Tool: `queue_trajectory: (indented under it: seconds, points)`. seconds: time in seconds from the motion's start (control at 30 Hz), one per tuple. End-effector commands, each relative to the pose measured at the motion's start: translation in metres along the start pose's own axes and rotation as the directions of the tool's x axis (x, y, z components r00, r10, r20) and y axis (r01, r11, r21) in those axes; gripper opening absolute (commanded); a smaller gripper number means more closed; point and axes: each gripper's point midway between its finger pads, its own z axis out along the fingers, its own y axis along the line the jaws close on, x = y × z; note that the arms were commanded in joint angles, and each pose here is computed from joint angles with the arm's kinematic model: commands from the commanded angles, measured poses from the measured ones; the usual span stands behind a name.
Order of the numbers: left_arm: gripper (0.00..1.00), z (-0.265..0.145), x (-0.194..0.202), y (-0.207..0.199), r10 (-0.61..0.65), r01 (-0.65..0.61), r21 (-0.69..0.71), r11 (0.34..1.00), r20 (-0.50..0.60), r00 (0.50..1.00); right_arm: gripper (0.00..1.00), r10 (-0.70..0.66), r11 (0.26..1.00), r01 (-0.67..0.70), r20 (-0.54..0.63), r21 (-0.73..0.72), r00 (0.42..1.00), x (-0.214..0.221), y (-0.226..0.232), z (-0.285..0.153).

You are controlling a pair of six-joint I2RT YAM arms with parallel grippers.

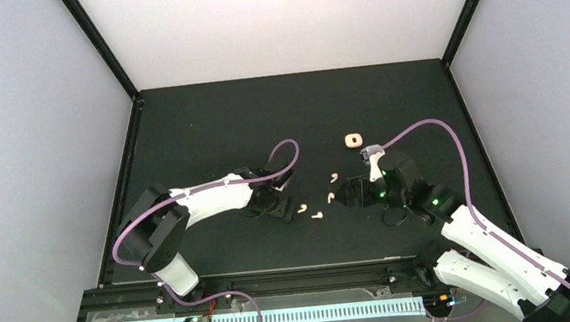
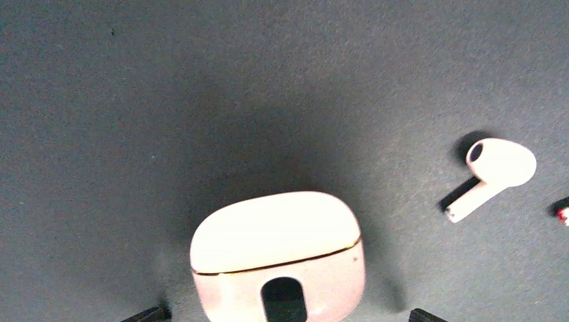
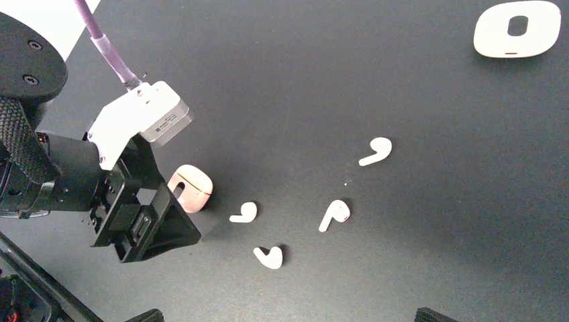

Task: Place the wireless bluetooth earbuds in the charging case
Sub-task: Pick up the charging case at the center of the board.

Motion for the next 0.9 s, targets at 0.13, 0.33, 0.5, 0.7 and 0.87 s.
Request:
queue_trajectory:
  seconds: [0.13,0.33,0.5,0.7,0.87]
  points:
    - [0.89,0.009,-0.013,0.002,-0.131,0.134,-0.045,0.99,0.073,0.989,0.97,0.001,1.0,-0.001,0.02,0.005,1.0,-0.003,0.001,-0.007]
    - [0.78,0.014,-0.021,0.005,-0.142,0.15,-0.078,0.986,0.093,0.985,0.97,-0.007,1.0,0.006,0.022,0.016,1.0,-0.003,-0.002,-0.009]
    - [0.75,0.02,-0.022,0.005,-0.105,0.116,-0.129,0.985,0.085,0.991,0.97,-0.009,1.0,0.008,0.02,0.021,1.0,-0.002,-0.003,-0.008]
    - [0.63,0.027,-0.014,0.005,-0.083,0.091,-0.148,0.985,0.064,0.995,0.97,-0.008,1.0,0.008,0.023,0.025,1.0,-0.003,-0.003,-0.009]
    - [0.68,0.026,-0.009,0.008,-0.076,0.084,-0.159,0.984,0.056,0.996,0.97,-0.009,1.0,0.008,0.025,0.023,1.0,-0.004,-0.002,-0.009]
